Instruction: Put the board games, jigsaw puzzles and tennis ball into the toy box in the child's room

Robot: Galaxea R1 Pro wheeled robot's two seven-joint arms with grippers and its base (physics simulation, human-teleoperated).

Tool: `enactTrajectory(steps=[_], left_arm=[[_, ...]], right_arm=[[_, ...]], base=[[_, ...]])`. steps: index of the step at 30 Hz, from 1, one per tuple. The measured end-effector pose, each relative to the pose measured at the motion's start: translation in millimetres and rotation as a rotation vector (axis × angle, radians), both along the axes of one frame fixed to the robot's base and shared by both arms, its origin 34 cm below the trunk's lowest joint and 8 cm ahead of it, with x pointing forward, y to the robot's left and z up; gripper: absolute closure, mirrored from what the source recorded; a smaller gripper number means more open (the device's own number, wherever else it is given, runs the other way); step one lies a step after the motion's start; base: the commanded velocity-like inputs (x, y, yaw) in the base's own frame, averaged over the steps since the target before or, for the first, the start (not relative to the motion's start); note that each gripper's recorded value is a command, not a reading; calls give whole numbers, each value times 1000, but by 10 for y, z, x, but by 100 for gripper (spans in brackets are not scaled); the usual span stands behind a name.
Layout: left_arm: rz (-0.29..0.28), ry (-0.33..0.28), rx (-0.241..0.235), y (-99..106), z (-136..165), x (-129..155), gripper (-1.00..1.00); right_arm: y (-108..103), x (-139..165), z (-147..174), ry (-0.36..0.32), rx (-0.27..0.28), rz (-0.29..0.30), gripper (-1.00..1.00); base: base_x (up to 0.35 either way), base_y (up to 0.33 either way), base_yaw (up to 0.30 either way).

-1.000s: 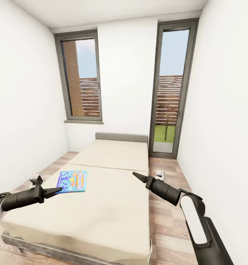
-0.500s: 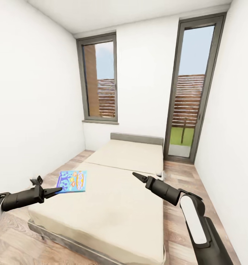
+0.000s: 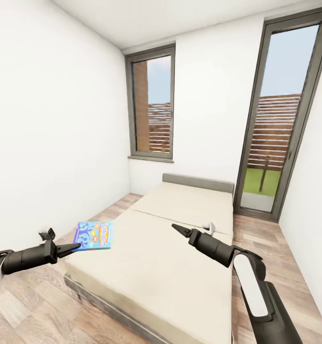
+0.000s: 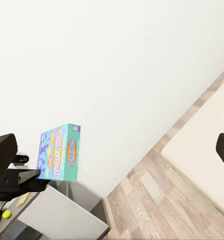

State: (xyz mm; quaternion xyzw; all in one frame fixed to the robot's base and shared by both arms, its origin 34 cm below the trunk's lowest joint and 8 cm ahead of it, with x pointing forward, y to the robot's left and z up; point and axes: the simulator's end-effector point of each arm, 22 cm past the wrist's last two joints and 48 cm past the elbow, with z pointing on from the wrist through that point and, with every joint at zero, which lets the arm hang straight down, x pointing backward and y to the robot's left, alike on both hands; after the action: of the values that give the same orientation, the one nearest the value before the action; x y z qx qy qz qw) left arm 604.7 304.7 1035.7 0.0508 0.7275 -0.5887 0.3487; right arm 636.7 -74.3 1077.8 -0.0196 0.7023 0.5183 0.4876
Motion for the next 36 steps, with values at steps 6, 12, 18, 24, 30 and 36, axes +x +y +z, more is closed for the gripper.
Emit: enactTrajectory(steps=[6, 12, 18, 24, 30, 36], left_arm=[[0, 0, 0, 0, 91, -2, 100], [0, 0, 0, 0, 177, -5, 100], [0, 1, 0, -2, 262, -10, 100], [0, 2, 1, -2, 340, -16, 100], [0, 2, -1, -6, 422, -23, 100], [-1, 3, 0, -8, 499, -32, 100]], right_arm=[[6, -1, 83, 2, 0, 1, -100], [8, -3, 159, 6, 1, 1, -100], [8, -7, 244, 6, 0, 1, -100], [3, -14, 326, 6, 0, 1, -100], [8, -21, 407, 6, 2, 2, -100], [9, -28, 480, 8, 1, 1, -100]], base=[[0, 0, 284], [0, 0, 284], [0, 0, 284], [0, 0, 284], [0, 0, 284], [0, 0, 284]])
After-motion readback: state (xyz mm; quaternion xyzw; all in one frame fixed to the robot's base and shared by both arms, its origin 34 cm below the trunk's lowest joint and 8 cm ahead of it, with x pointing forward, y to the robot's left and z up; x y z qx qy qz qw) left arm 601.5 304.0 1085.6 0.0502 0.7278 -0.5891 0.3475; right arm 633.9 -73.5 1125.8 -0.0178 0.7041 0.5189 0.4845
